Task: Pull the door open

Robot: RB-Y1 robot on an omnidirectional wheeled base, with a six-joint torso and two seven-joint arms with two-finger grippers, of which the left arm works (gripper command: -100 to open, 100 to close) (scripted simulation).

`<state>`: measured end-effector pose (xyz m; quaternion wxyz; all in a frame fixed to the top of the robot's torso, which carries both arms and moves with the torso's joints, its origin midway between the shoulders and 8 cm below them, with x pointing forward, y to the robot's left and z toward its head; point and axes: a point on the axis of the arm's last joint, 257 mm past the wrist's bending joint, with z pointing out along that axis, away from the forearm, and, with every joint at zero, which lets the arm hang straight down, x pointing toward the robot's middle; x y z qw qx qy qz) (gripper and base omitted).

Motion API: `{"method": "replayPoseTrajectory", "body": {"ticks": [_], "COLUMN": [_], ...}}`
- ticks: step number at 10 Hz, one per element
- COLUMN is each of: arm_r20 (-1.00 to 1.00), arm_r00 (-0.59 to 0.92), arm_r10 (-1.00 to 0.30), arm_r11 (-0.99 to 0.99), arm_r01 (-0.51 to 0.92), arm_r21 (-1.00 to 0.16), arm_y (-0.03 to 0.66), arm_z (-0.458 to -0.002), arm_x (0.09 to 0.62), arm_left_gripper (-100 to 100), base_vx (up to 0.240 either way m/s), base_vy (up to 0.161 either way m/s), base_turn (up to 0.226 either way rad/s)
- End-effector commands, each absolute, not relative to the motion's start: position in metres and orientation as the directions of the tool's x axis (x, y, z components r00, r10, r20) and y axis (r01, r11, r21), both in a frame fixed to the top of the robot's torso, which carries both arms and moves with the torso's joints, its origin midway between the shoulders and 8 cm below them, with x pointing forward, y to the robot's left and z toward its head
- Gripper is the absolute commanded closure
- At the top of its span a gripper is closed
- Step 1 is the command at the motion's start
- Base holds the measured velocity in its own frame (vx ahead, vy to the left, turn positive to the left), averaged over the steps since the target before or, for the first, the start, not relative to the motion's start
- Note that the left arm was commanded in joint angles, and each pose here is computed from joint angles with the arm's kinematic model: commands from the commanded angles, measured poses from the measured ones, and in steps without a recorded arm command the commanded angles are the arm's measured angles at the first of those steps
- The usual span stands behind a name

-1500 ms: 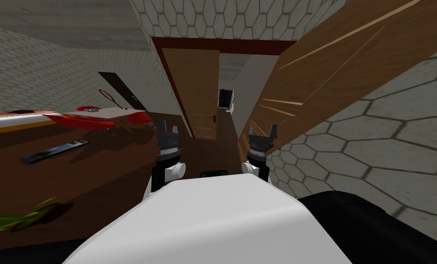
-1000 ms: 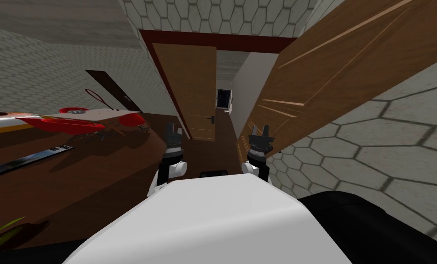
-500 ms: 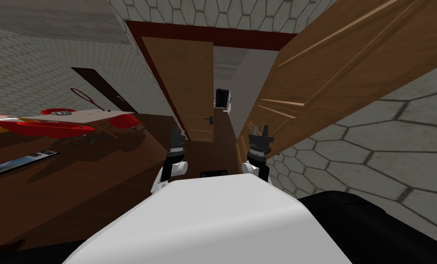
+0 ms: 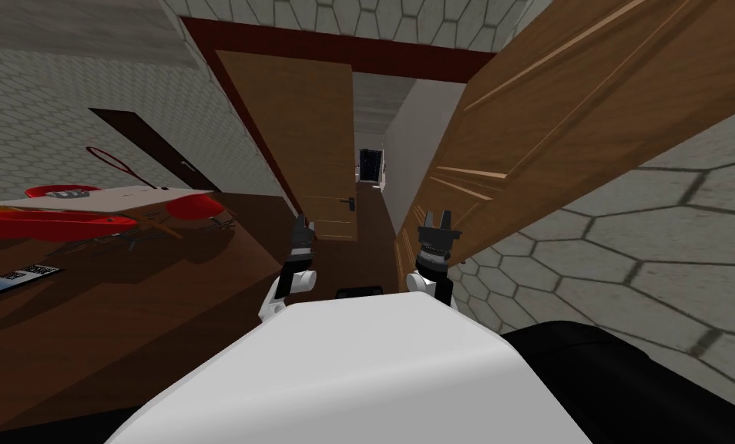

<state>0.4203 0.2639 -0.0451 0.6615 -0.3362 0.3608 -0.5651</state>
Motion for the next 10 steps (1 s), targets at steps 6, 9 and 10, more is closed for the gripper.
{"method": "replayPoseTrajectory", "body": {"ticks": [6, 9, 10], "arm_r20": [-0.09, -0.086, -0.084], "arm_r00": [0.063, 0.056, 0.052], "arm_r10": [-0.994, -0.995, -0.995], "arm_r11": [0.108, 0.101, 0.097], "arm_r01": [0.417, 0.388, 0.373], "arm_r21": [-0.903, -0.916, -0.923], "arm_y": [0.276, 0.281, 0.284], "arm_z": [-0.097, -0.113, -0.121], "arm_x": [0.45, 0.459, 0.463], "arm_left_gripper": [-100, -100, -100], "base_vx": [0.101, 0.096, 0.062], "base_vy": [-0.022, -0.007, -0.014], "base_turn": [-0.066, -0.059, -0.034]}}
